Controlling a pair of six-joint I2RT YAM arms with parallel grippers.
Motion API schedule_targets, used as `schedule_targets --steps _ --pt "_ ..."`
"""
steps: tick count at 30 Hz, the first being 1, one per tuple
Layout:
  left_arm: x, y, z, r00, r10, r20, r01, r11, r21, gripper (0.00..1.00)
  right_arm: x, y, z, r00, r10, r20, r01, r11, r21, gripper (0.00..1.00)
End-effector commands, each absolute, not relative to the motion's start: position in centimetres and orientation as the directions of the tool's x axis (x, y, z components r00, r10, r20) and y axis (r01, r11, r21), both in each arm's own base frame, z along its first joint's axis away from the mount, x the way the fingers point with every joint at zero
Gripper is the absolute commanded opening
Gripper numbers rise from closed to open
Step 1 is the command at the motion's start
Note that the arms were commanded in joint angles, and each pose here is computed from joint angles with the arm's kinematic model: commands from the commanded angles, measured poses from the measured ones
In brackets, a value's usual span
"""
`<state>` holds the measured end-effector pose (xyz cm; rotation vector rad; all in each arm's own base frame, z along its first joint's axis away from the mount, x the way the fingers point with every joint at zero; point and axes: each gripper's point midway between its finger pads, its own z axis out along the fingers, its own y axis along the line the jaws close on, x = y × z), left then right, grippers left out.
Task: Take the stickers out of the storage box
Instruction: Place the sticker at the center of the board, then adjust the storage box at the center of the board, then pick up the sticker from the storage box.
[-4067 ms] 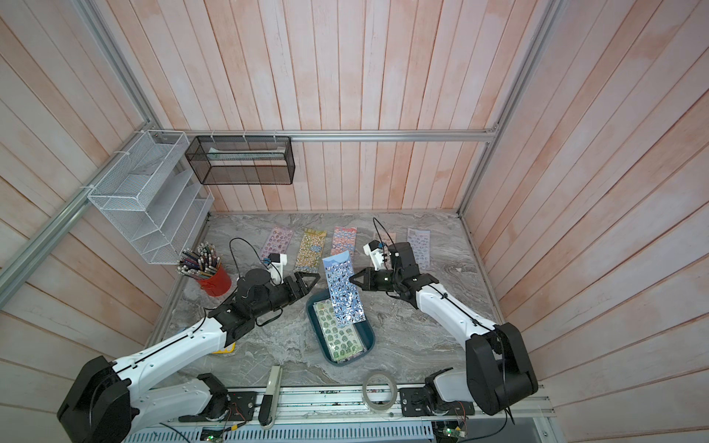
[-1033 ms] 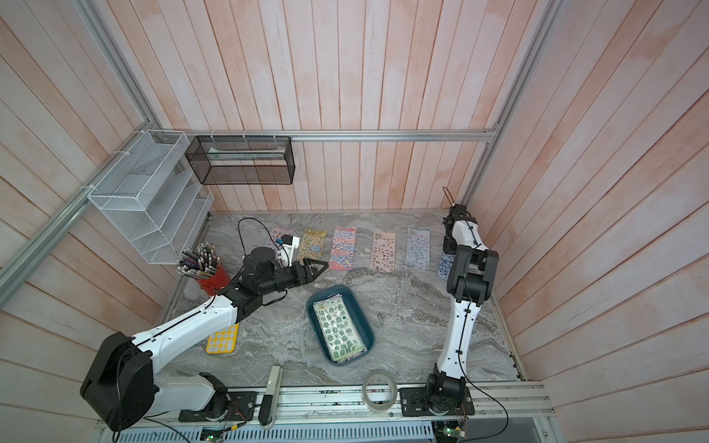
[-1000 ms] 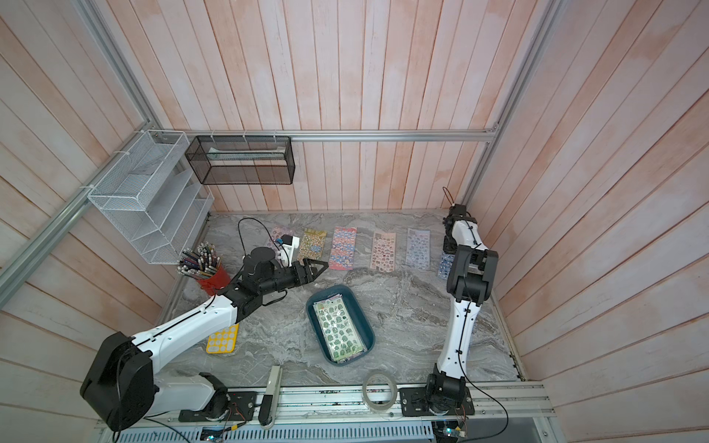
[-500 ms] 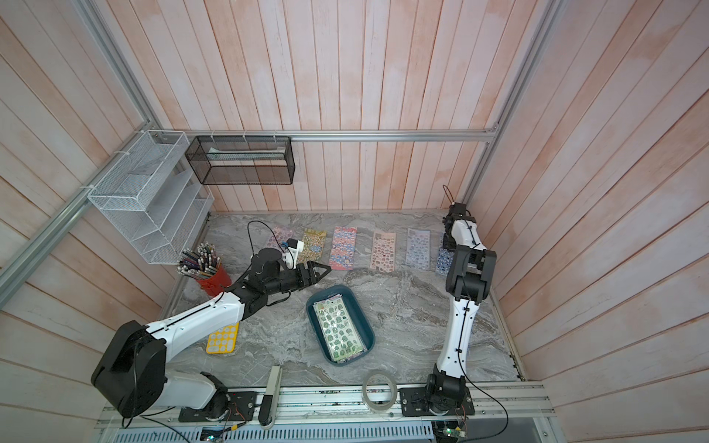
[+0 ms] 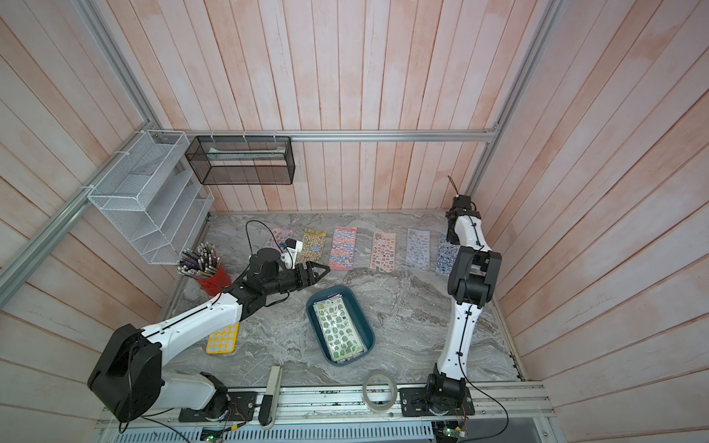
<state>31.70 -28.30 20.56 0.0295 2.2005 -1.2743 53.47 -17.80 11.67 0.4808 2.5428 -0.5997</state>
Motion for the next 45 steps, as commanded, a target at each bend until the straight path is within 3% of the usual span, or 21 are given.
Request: schedule_targets --steps 1,11,16,22,28,34,41,45 --pt "31.8 -27.1 22.9 -0.781 -0.284 -0.557 0.329 0.570 -0.753 0.76 53.5 -15.6 19.7 -0.718 0.188 -0.671 0.478 0.833 -0.279 0.41" --pt "29.8 -22.8 22.9 -0.736 -0.372 -0.565 0.224 0.654 -0.723 0.77 48.1 -5.1 27.5 -0.475 0.093 -0.875 0.386 0.916 -0.112 0.42" --pt "28.4 -20.9 20.5 -0.747 -0.384 -0.543 0.150 0.697 -0.701 0.77 44.7 0.8 29.1 -0.374 0.092 -0.923 0.171 0.985 0.029 0.43" --pt "26.2 -21.0 15.3 -0.819 -0.378 -0.433 0.059 0.694 -0.717 0.77 41.4 7.2 27.5 -0.429 0.054 -0.902 -0.049 0.995 0.082 0.43" --pt "25.5 -21.5 13.0 -0.841 -0.328 -0.430 0.035 0.761 -0.648 0.73 37.8 14.9 23.4 -0.512 -0.106 -0.852 -0.228 0.973 0.016 0.46" --pt "25.1 -20.8 10.3 -0.859 -0.327 -0.394 -0.050 0.819 -0.572 0.67 33.2 21.4 18.4 -0.564 -0.293 -0.772 -0.393 0.918 -0.061 0.37" --pt "25.5 -22.7 9.8 -0.879 -0.312 -0.361 -0.021 0.781 -0.624 0.67 28.8 25.3 11.3 -0.638 -0.408 -0.653 -0.500 0.864 -0.052 0.02" --pt "25.9 -24.1 9.9 -0.890 -0.291 -0.352 -0.001 0.771 -0.637 0.67 27.6 25.7 8.2 -0.683 -0.426 -0.593 -0.513 0.858 -0.026 0.00"
